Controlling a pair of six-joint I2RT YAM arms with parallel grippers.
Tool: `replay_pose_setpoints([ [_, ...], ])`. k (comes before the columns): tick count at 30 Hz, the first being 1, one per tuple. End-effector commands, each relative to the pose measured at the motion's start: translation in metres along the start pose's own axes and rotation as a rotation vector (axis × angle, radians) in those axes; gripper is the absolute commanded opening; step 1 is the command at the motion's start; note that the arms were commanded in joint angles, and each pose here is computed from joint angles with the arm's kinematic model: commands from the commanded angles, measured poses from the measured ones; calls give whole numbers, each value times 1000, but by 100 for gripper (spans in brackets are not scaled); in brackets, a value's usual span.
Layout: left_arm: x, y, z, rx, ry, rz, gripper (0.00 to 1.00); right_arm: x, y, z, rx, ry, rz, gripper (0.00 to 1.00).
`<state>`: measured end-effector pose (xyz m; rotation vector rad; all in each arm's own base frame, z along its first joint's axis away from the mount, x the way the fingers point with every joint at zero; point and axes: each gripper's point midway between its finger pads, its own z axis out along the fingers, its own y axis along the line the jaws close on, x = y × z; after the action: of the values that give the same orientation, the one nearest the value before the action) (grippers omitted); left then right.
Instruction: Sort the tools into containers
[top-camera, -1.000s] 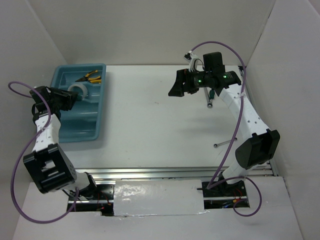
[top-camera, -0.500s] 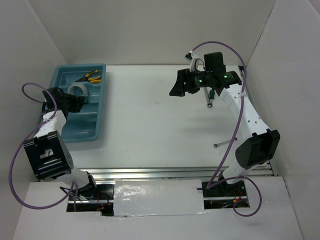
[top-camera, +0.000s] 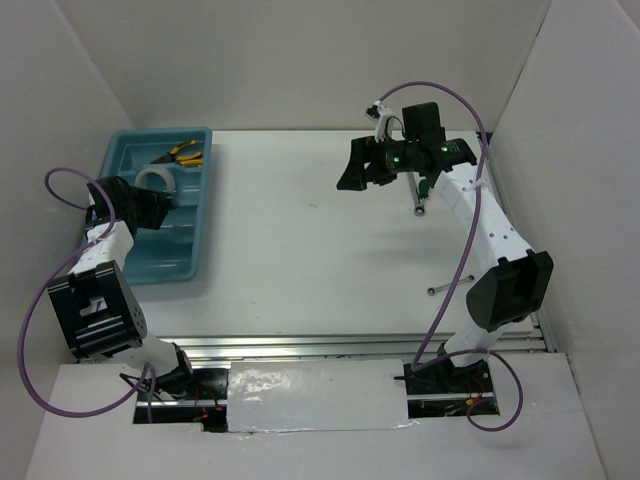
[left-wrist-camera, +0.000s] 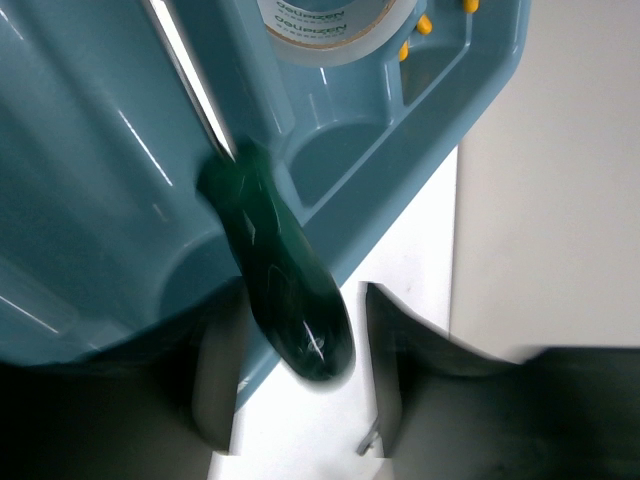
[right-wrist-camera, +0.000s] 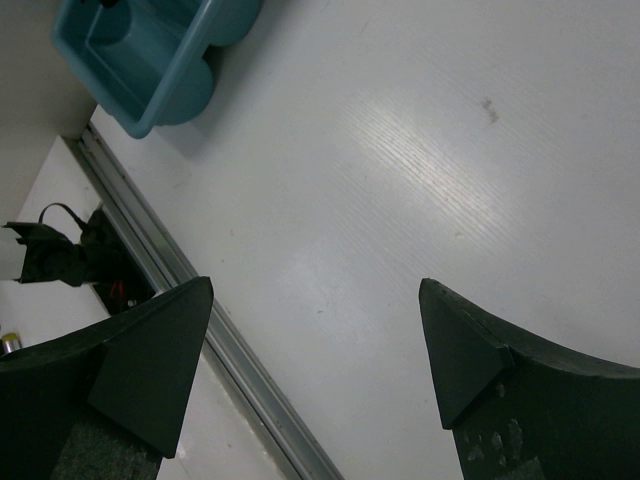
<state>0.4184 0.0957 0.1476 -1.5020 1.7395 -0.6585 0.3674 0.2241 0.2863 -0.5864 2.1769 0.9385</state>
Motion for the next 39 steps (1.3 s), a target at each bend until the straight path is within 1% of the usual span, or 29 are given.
replay_pose_setpoints([
  [1,1,-16,-5,62,5,20,65,-21,0,-4,27,-48,-41,92],
  [3,3,-21,-10,78,19,29,71,-24,-4,-3,37,-46,-31,92],
  [4,5,-22,-13,75,27,26,78,-27,-4,-4,40,-53,-31,91],
  [7,8,-26,-22,86,36,41,83,-30,-7,-4,43,-55,-21,91],
  [9,5,-39,-33,126,25,78,83,-30,-12,-4,69,-58,-18,91],
  [10,5,-46,-40,154,20,101,82,-32,-17,-4,92,-65,-19,90],
  [11,2,-59,-52,196,2,123,81,-33,-32,-5,157,-72,-12,88],
  [12,3,-66,-59,225,-4,154,77,-34,-42,-6,195,-76,-1,87],
  [13,2,-77,-67,261,-16,184,76,-34,-51,-7,230,-73,5,86],
  [14,2,-88,-79,303,-29,251,75,-25,-80,-2,335,-32,39,81],
  [15,6,-101,-87,328,-34,301,75,-35,-93,-8,399,-35,20,77],
  [16,6,-107,-97,346,-57,387,76,-18,-126,-2,513,42,56,71],
  [17,6,-111,-101,348,-78,430,77,-28,-138,-6,565,38,48,68],
  [18,10,-119,-107,362,-90,477,81,-26,-159,-12,623,51,70,67],
  [19,11,-121,-114,374,-120,554,83,-6,-185,-1,663,130,115,67],
  [20,12,-124,-117,370,-158,583,86,-16,-201,-8,721,116,118,66],
  [21,14,-119,-117,369,-171,605,88,-14,-223,-16,760,131,118,66],
  [22,15,-122,-126,392,-197,640,92,4,-248,-3,773,189,151,66],
  [23,18,-125,-130,415,-213,655,96,-6,-265,-13,843,162,150,66],
  [24,19,-120,-130,408,-218,659,99,-4,-283,-21,870,159,177,66],
  [25,21,-120,-135,418,-227,677,99,8,-300,-15,881,186,204,66],
  [28,25,-120,-142,435,-242,711,99,20,-328,-17,909,180,247,69],
  [29,26,-120,-143,442,-247,716,99,34,-334,-15,920,198,292,70],
  [30,27,-116,-142,442,-247,716,99,39,-337,-14,921,205,303,70],
  [31,29,-115,-144,451,-247,719,99,48,-350,-22,935,206,342,70],
  [34,39,-109,-140,444,-236,732,99,63,-365,-28,935,210,399,71],
  [37,42,-107,-138,438,-237,749,99,70,-377,-29,928,221,420,71],
  [39,45,-102,-135,432,-224,755,99,80,-383,-24,918,250,428,71],
])
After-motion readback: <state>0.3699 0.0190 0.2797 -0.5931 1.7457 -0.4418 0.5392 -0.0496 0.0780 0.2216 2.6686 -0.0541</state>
